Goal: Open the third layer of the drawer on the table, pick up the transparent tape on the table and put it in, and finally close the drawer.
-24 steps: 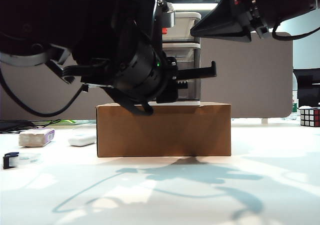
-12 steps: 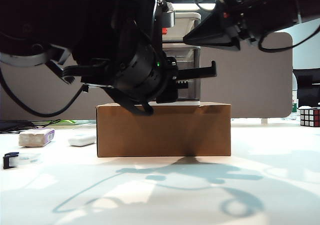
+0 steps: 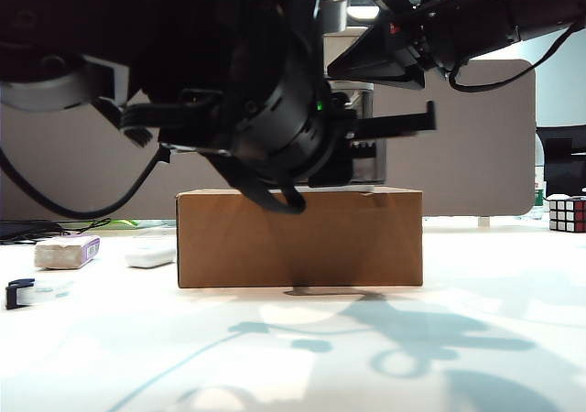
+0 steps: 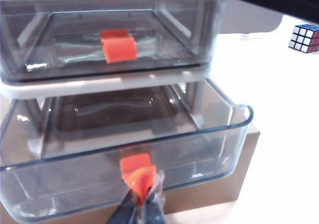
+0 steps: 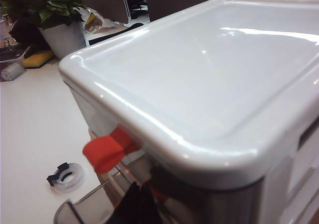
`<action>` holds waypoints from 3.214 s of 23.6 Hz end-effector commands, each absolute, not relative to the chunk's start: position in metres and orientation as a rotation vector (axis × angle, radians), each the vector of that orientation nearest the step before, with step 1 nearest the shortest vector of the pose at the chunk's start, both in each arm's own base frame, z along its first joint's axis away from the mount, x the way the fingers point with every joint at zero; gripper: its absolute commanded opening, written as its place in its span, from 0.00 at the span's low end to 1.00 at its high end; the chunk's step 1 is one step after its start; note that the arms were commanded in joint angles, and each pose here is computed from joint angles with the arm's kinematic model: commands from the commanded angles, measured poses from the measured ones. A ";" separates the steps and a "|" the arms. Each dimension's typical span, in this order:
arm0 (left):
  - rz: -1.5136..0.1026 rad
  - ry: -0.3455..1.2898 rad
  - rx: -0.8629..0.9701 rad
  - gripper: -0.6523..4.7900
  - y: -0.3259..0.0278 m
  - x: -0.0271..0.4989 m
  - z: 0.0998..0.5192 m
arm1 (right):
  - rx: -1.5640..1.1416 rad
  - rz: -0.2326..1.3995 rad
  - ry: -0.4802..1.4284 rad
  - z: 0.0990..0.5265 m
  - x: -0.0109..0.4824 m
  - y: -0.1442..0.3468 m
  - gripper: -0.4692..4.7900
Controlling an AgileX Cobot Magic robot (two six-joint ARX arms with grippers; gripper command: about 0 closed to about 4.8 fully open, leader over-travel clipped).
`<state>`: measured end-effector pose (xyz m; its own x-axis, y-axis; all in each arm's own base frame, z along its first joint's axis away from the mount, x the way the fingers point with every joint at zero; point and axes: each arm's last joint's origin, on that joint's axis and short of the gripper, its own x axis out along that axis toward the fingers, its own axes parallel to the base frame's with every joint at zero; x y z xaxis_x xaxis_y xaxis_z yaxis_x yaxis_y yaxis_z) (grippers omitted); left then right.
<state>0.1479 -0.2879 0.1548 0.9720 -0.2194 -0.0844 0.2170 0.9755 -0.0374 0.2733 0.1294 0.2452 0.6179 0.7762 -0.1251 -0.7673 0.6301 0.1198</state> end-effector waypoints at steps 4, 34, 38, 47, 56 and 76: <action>-0.192 0.085 -0.006 0.11 -0.289 0.126 0.150 | 0.055 0.876 0.173 0.247 0.274 0.129 0.08; -0.493 0.425 -0.093 0.29 -0.030 0.167 0.184 | 0.075 0.992 0.283 0.239 0.269 0.130 0.08; -0.525 0.362 0.207 0.85 -0.020 0.171 0.180 | 0.077 0.990 0.308 0.236 0.268 0.130 0.08; -0.595 0.522 0.321 0.87 -0.021 0.190 0.141 | 0.075 0.992 0.356 0.232 0.267 0.129 0.08; -0.551 0.553 0.343 0.98 -0.015 0.211 0.118 | 0.043 1.014 0.395 0.227 0.264 0.129 0.08; -0.662 0.642 0.232 0.43 -0.019 0.217 0.095 | 0.036 1.013 0.390 0.227 0.264 0.128 0.08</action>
